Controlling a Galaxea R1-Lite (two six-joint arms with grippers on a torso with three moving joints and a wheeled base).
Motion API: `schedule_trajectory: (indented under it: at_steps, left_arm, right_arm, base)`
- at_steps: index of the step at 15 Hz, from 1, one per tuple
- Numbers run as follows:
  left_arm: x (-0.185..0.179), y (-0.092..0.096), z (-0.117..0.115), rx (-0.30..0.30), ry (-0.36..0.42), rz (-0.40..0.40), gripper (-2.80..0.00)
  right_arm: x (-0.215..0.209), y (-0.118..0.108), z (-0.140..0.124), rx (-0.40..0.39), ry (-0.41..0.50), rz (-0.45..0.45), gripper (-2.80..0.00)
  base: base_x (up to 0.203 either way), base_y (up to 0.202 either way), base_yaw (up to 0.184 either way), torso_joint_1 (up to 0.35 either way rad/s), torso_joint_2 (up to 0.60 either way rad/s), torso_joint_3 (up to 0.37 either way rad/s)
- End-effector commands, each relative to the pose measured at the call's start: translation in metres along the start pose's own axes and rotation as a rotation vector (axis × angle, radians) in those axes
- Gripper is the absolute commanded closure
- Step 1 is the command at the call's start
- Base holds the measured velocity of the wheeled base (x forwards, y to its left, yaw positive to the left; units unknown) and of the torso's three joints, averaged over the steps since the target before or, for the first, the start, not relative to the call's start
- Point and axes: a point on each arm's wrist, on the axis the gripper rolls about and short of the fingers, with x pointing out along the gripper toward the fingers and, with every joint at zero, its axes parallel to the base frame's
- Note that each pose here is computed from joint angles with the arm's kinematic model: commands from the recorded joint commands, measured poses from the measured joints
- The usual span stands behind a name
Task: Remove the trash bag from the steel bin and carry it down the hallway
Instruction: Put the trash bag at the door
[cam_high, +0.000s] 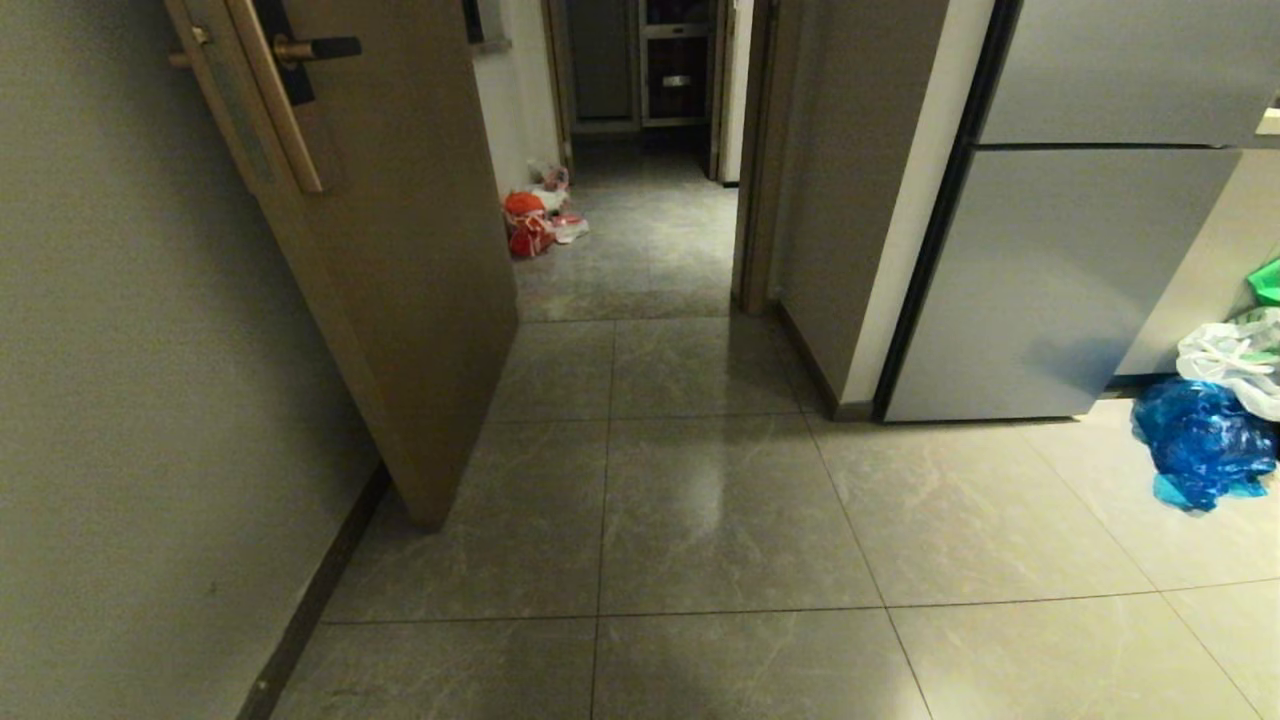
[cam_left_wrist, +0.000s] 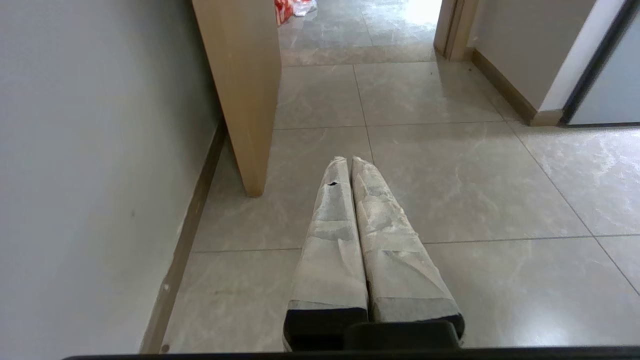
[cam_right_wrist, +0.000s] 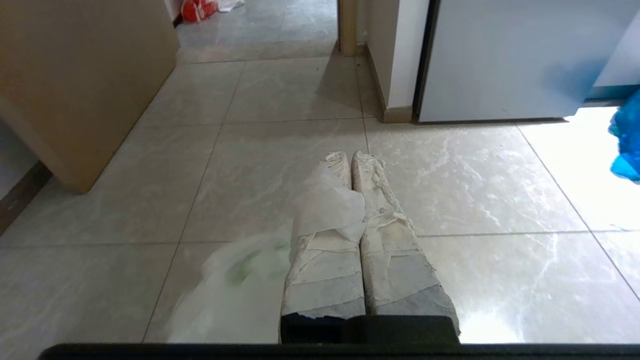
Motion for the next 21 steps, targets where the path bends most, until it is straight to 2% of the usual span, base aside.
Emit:
schedule_trajectory:
  at_steps: [1, 21]
  left_arm:
    - [0.0001, 0.0, -0.0004, -0.001, 0.001, 0.0, 0.0]
    - [0.0001, 0.0, -0.0001, -0.005, -0.002, 0.002, 0.0]
  right_arm:
    - [0.0001, 0.0, -0.0009, 0.0, 0.001, -0.001, 0.0]
    - [0.0001, 0.0, -0.0008, 0.0, 0.001, -0.001, 0.0]
  base:
    - [0.192, 0.0, 0.002, 0.007, 0.0, 0.002]
    - [0.194, 0.0, 0.001, 0.002, 0.0, 0.002]
